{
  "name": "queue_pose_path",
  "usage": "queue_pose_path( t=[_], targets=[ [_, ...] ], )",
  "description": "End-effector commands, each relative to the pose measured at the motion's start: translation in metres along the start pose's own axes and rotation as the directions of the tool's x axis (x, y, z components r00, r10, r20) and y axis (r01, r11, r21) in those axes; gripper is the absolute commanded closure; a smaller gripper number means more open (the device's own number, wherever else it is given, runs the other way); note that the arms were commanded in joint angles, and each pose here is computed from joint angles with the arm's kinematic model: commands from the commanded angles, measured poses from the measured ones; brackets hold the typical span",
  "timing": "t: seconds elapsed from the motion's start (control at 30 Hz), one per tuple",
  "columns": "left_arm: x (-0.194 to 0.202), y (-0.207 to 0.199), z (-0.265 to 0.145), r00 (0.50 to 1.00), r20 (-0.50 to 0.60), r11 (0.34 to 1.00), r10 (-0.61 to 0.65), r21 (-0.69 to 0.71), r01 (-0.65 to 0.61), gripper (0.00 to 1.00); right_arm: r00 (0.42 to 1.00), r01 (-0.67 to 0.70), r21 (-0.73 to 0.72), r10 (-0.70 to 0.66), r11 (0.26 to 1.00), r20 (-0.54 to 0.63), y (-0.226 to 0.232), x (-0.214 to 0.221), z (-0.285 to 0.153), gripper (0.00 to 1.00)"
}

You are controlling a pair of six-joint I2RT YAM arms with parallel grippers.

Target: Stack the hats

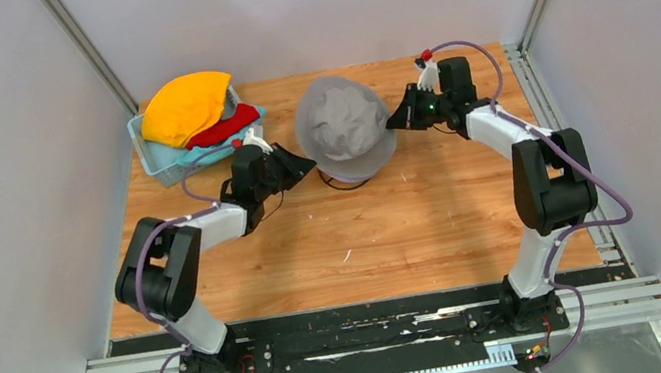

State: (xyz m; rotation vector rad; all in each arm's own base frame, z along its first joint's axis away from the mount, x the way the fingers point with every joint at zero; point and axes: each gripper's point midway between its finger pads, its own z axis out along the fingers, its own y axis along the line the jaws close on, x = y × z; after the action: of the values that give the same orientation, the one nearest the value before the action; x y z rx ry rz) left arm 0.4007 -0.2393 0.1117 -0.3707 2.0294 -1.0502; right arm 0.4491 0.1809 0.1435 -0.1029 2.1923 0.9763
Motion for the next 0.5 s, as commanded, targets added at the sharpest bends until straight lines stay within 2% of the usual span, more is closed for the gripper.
queue_pose_path(
  t=[0.0, 0.2, 0.37, 0.47],
  targets=[
    [-0.021, -0.004, -0.024, 0.994, 0.053, 0.994, 0.097, -0.051, -0.094, 0.78, 0.993, 0.098, -0.017, -0.097, 0.995, 0.062, 0.016, -0.029, -0.004, 0.99],
    [-0.042, -0.013, -0.055, 0.979, 0.109, 0.98, 0.172, -0.117, -0.159, 0.63, 0.989, 0.124, -0.035, -0.121, 0.992, 0.087, 0.024, -0.046, -0.003, 0.9],
    [-0.07, -0.029, -0.076, 0.958, 0.199, 0.971, 0.205, -0.161, -0.175, 0.57, 0.988, 0.128, -0.062, -0.122, 0.99, 0.093, 0.033, -0.06, 0.0, 0.88],
    [-0.095, -0.046, -0.08, 0.94, 0.265, 0.97, 0.214, -0.171, -0.172, 0.53, 0.99, 0.123, -0.057, -0.118, 0.991, 0.08, 0.031, -0.062, 0.002, 0.77]
  ],
)
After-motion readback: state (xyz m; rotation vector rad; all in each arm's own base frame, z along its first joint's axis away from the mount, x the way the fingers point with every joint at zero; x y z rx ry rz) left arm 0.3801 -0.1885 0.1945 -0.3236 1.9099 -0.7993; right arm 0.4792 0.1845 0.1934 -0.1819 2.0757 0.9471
